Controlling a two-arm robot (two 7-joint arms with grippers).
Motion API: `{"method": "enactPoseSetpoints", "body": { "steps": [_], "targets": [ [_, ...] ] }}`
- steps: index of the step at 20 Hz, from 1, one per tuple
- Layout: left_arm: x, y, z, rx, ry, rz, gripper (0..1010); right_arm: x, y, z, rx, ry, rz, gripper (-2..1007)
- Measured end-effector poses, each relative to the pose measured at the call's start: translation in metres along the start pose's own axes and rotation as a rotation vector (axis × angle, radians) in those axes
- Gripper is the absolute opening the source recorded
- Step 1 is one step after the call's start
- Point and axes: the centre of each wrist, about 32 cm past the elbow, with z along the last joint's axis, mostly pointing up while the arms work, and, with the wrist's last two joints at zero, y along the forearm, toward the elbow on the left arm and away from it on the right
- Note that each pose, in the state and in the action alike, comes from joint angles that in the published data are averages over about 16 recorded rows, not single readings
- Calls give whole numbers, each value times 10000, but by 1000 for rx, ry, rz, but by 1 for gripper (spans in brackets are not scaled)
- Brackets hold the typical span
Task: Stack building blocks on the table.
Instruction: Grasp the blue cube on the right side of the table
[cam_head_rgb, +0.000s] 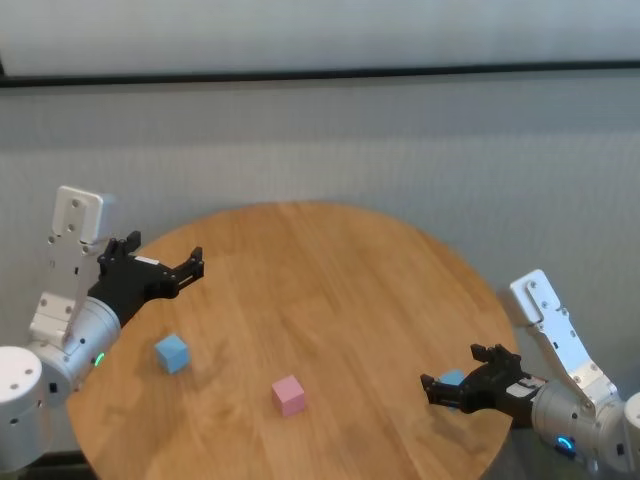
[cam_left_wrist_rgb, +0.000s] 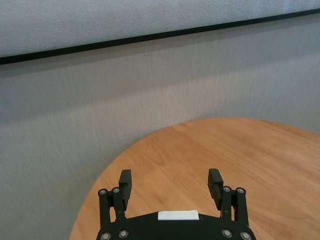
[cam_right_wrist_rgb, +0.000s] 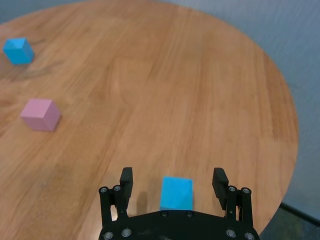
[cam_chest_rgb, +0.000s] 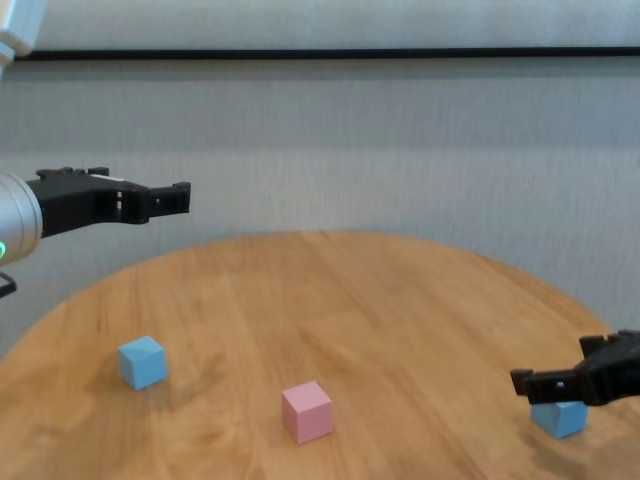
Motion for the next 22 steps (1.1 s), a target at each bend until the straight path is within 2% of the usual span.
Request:
{"method": "enactPoseSetpoints", "body": {
  "steps": [11, 22],
  "targets": [
    [0, 0, 0, 0, 0, 0, 999, -3, 3, 79, -88, -3, 14, 1005],
    [0, 0, 0, 0, 0, 0, 999, 7, 62, 150, -129, 14, 10, 1005]
  ]
}}
